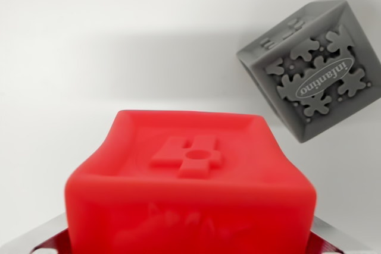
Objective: Destack cube
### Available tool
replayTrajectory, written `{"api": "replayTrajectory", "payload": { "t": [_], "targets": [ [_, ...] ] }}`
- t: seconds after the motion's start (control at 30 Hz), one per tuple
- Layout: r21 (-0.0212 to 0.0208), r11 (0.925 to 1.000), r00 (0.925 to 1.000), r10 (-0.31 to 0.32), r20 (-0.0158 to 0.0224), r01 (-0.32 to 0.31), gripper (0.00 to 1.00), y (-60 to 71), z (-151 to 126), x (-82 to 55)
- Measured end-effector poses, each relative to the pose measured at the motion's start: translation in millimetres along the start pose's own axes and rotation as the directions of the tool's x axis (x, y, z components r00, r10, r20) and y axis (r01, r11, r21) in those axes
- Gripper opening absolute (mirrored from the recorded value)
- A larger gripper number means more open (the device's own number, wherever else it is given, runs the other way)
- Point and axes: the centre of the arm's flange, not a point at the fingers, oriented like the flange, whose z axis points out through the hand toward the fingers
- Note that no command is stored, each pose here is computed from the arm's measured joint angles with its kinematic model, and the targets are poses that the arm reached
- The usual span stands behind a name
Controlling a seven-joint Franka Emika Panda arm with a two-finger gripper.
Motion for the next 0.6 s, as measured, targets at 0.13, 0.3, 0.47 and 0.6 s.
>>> {"api": "replayTrajectory", "payload": {
  "t": [0.13,0.3,0.47,0.6],
  "targets": [
    [-0.0003,0.9995,0.9995,0.031,0.0002,-0.031,0.00,-1.3,2,-3.8],
    [-0.0003,0.9977,0.9977,0.068,0.0001,-0.068,0.00,-2.2,5,-7.6],
    [-0.0008,0.9942,0.9942,0.107,0.0004,-0.107,0.00,-3.7,7,-11.9],
    [-0.0015,0.9908,0.9908,0.136,0.0007,-0.136,0.00,-4.6,10,-15.0]
  ]
}}
